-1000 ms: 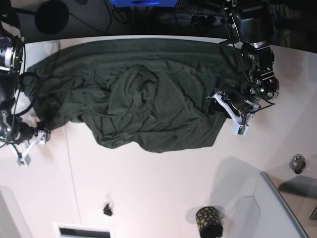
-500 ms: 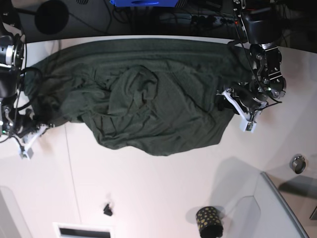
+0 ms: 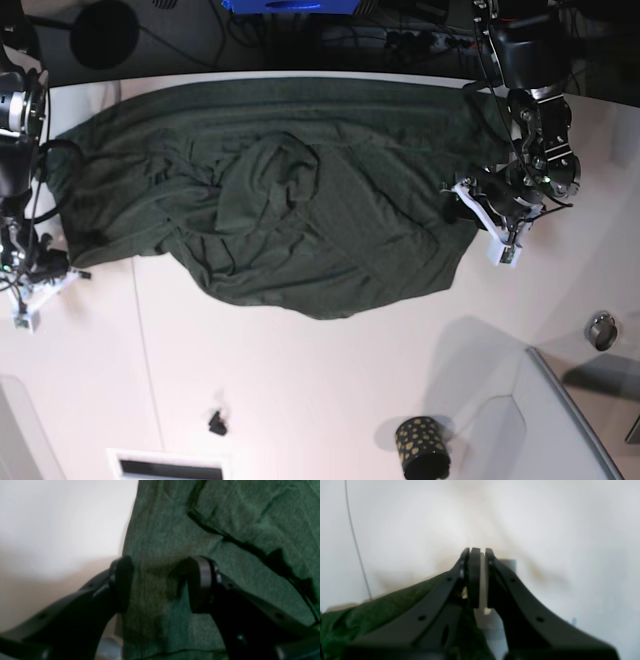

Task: Layout the t-shirt on the table in an organized manner, then fold the t-shirt properly
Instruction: 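Hold the shirt side edges with both grippers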

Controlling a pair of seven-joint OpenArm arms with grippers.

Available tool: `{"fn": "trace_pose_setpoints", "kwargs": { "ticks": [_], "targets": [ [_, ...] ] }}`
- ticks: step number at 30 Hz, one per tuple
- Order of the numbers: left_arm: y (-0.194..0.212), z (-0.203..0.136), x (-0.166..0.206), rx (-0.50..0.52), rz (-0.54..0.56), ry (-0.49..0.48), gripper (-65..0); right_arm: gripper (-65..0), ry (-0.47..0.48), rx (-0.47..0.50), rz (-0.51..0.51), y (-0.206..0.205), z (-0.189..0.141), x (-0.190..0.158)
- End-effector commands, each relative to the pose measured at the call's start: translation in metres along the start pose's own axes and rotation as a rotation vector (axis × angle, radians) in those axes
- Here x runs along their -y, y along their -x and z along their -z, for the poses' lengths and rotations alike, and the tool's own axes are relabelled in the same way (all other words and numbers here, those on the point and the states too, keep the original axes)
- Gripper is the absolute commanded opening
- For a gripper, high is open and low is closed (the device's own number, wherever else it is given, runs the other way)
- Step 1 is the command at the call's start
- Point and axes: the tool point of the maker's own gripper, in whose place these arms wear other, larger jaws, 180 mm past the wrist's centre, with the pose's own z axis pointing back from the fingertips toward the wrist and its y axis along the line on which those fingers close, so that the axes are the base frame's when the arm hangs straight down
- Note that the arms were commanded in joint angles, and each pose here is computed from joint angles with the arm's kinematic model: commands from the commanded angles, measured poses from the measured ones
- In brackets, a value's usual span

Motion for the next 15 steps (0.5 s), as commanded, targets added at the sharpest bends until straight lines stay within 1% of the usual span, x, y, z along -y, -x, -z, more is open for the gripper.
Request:
{"fn": "trace_pose_setpoints", "kwargs": {
  "ticks": [1,3,4,5,6,8,9,10,11,12,13,14,15],
  "targets": [
    [-0.012,-0.004,-0.006,0.030,0.008,-0.014,-32.3,-62.1,0.024,0.065,0.008,-0.027,-0.006,0.014],
    [-0.014,-0.005,-0.009,0.033,0.012,-0.019,-32.3,-61.2,0.015,0.080,0.008,-0.032,-0.007,0.012],
    [-0.018,-0.008,-0.011,0.043,0.020,-0.025,-32.3,-61.1,-0.001,0.098,-0.002,-0.039,-0.010,0.008],
    [-0.023,-0.010,-0.011,0.056,0.027,-0.030,-32.3,-59.6,-0.033,0.115,-0.029,-0.045,-0.013,0.002],
    [-0.024,-0.014,-0.011,0.066,0.034,-0.035,-32.3,-55.7,-0.080,0.112,-0.071,-0.042,-0.017,-0.007],
    [-0.033,-0.023,-0.015,0.098,0.044,-0.054,-32.3,-44.6,-0.143,0.127,-0.126,-0.048,-0.031,-0.016],
    [-0.039,-0.029,-0.022,0.120,0.036,-0.076,-32.3,-36.6,-0.157,0.131,-0.137,-0.049,-0.040,-0.015],
    [-0.044,-0.035,-0.031,0.141,0.021,-0.099,-32.3,-27.2,-0.155,0.120,-0.147,-0.049,-0.046,-0.013],
    [-0.047,-0.041,-0.040,0.159,0.004,-0.120,-32.3,-19.4,-0.162,0.112,-0.151,-0.049,-0.048,-0.019],
    [-0.051,-0.045,-0.045,0.174,-0.007,-0.134,-32.3,-13.2,-0.163,0.099,-0.157,-0.047,-0.048,-0.021],
    [-0.052,-0.047,-0.048,0.181,-0.014,-0.143,-32.3,-9.0,-0.161,0.091,-0.162,-0.045,-0.048,-0.020],
    [-0.054,-0.047,-0.047,0.183,-0.008,-0.141,-32.3,-8.1,-0.161,0.083,-0.164,-0.043,-0.047,-0.020],
    [-0.056,-0.046,-0.042,0.184,0.005,-0.132,-32.3,-9.0,-0.162,0.071,-0.163,-0.038,-0.046,-0.020]
  ]
}}
